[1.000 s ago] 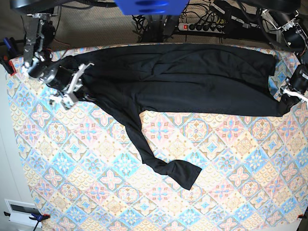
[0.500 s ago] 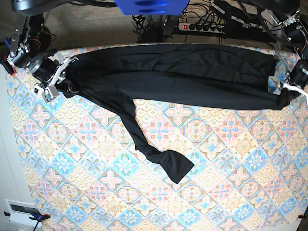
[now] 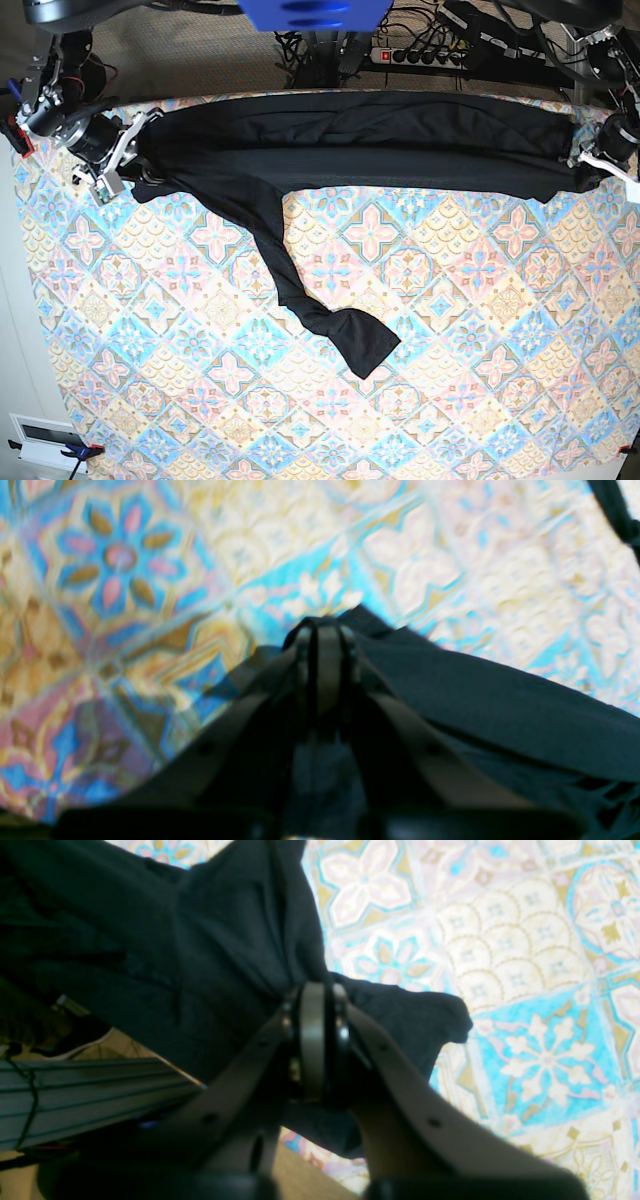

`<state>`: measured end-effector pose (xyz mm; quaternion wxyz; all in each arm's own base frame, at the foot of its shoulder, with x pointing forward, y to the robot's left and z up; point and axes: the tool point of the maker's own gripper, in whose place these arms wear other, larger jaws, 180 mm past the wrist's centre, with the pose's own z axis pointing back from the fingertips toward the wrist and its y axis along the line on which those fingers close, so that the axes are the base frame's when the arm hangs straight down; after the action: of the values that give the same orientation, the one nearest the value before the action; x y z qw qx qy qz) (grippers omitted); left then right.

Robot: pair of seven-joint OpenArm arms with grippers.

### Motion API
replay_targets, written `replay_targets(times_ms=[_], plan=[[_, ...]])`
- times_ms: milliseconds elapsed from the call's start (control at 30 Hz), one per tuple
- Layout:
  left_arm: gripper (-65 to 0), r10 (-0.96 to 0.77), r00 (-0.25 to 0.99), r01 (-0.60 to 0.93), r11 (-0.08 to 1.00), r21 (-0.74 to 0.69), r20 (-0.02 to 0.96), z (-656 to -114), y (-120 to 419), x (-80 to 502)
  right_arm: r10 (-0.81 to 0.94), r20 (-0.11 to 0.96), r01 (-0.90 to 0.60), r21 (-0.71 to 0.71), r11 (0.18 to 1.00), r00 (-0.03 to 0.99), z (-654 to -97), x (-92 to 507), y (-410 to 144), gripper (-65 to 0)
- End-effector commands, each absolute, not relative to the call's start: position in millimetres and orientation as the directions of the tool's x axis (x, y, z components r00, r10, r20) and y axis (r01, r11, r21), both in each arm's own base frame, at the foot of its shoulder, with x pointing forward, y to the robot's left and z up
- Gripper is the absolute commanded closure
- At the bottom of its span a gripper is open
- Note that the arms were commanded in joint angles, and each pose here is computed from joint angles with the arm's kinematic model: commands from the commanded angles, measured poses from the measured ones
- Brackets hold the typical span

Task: Layout the t-shirt on the table in an organized manner, then fold the t-shirt properly
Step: 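Pull the folded shirt taut with both grippers, stretching it lengthwise, then grasp the trailing black sleeve with the right gripper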

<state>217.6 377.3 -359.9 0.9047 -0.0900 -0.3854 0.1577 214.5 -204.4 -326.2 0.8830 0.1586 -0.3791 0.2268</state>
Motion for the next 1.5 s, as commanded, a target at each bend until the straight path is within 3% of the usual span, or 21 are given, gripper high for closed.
replay_targets(times_ms=[0, 133, 300, 533, 667, 867, 967, 1133, 1267, 1467], plan=[[0.0, 0.335, 0.635, -0.21, 0.942, -0.262, 0.696, -350, 386, 222, 0.316, 0.74, -0.531, 0.064, 0.845, 0.593, -321, 218, -210, -0.4], [0.0, 0.334, 0.71, -0.209, 0.941, -0.267, 0.62, -382, 376, 215, 0.379, 0.695, -0.528, 0.002, 0.849, 0.612, -332, 215, -220, -0.4], [0.0, 0.278, 0.758, -0.156, 0.956, -0.249, 0.59, -396, 357, 224, 0.443, 0.646, -0.567, -0.018, 0.823, 0.622, -347, 208, -211, -0.4], [-0.1, 0.243, 0.785, -0.117, 0.962, -0.248, 0.569, -403, 344, 226, 0.601, 0.492, -0.603, -0.178, 0.778, 0.63, -369, 202, -232, -1.1], [-7.9, 0.249, 0.783, -0.125, 0.961, -0.247, 0.57, -402, 346, 226, 0.625, 0.459, -0.6, -0.221, 0.769, 0.631, -370, 203, -240, -8.5], [-20.9, 0.254, 0.772, -0.125, 0.959, -0.254, 0.582, -398, 347, 227, 0.623, 0.482, -0.591, -0.24, 0.77, 0.616, -363, 213, -240, -19.6], [-21.2, 0.309, 0.696, -0.157, 0.946, -0.283, 0.648, -374, 357, 233, 0.579, 0.509, -0.539, -0.242, 0.807, 0.638, -358, 214, -246, -23.1], [-21.2, 0.403, 0.563, -0.188, 0.912, -0.364, 0.721, -339, 371, 240, 0.497, 0.613, -0.496, -0.19, 0.847, 0.614, -345, 223, -225, -23.3], [-21.2, 0.408, 0.515, -0.153, 0.909, -0.388, 0.754, -321, 367, 252, 0.437, 0.725, -0.506, -0.142, 0.851, 0.532, -321, 256, -201, -23.3], [-21.2, 0.422, 0.485, -0.136, 0.902, -0.41, 0.766, -315, 359, 265, 0.468, 0.79, -0.558, -0.198, 0.806, 0.397, -289, 306, -166, -23.3]])
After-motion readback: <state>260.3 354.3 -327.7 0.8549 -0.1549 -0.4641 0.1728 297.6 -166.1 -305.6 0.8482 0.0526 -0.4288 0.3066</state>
